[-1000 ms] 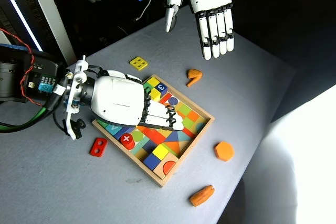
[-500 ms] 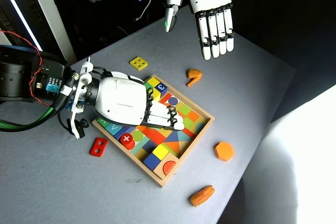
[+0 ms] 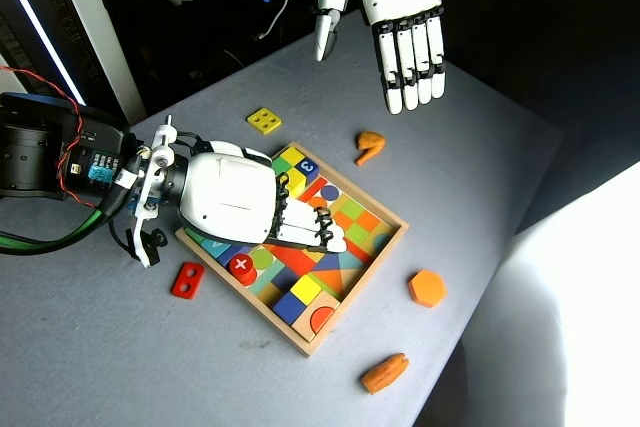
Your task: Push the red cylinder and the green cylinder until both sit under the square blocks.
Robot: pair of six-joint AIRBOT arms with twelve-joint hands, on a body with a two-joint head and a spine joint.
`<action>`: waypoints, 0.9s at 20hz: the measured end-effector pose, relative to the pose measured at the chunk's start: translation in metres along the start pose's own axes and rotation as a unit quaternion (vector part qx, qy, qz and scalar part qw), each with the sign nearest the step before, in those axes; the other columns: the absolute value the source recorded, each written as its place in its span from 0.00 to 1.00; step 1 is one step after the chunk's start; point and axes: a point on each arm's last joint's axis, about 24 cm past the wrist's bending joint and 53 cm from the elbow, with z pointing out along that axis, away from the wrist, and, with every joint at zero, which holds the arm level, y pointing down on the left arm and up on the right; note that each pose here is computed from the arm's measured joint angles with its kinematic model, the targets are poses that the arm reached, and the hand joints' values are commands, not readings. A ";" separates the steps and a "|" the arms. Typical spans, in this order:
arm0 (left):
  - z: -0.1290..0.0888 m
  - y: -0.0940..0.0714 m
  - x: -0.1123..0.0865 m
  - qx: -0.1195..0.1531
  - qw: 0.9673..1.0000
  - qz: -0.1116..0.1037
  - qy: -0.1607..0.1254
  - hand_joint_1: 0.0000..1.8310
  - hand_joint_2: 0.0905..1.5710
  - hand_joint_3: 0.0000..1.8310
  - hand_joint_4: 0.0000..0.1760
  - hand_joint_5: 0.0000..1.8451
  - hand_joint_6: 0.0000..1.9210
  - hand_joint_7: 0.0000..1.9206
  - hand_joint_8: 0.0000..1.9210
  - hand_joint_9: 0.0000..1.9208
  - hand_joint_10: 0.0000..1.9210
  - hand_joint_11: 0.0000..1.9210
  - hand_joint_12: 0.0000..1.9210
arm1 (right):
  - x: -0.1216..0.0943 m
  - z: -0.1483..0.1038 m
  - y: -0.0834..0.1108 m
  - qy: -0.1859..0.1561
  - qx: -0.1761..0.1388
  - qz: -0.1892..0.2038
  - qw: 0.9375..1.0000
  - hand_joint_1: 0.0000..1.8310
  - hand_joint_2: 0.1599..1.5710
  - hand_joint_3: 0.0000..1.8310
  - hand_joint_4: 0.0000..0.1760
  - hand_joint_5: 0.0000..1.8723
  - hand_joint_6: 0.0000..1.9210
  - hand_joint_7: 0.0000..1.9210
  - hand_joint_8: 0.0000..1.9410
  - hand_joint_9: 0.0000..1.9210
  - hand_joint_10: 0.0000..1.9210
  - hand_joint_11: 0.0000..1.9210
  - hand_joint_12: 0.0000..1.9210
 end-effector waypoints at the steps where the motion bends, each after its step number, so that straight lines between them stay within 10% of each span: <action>1: 0.000 0.000 0.000 0.000 1.000 0.000 0.000 0.00 0.73 0.00 0.08 0.02 0.00 0.03 0.00 0.02 0.00 0.00 0.00 | 0.000 0.000 0.000 0.000 0.000 0.000 1.000 0.03 0.72 0.00 0.00 0.51 0.00 0.11 0.00 0.03 0.00 0.00 0.00; 18: 0.000 0.000 -0.001 0.000 1.000 0.000 -0.001 0.00 0.76 0.00 0.06 0.02 0.00 0.04 0.00 0.02 0.00 0.00 0.10 | 0.000 -0.034 -0.025 0.025 0.018 -0.017 0.999 0.01 0.69 0.00 0.00 0.52 0.00 0.10 0.00 0.00 0.00 0.00 0.00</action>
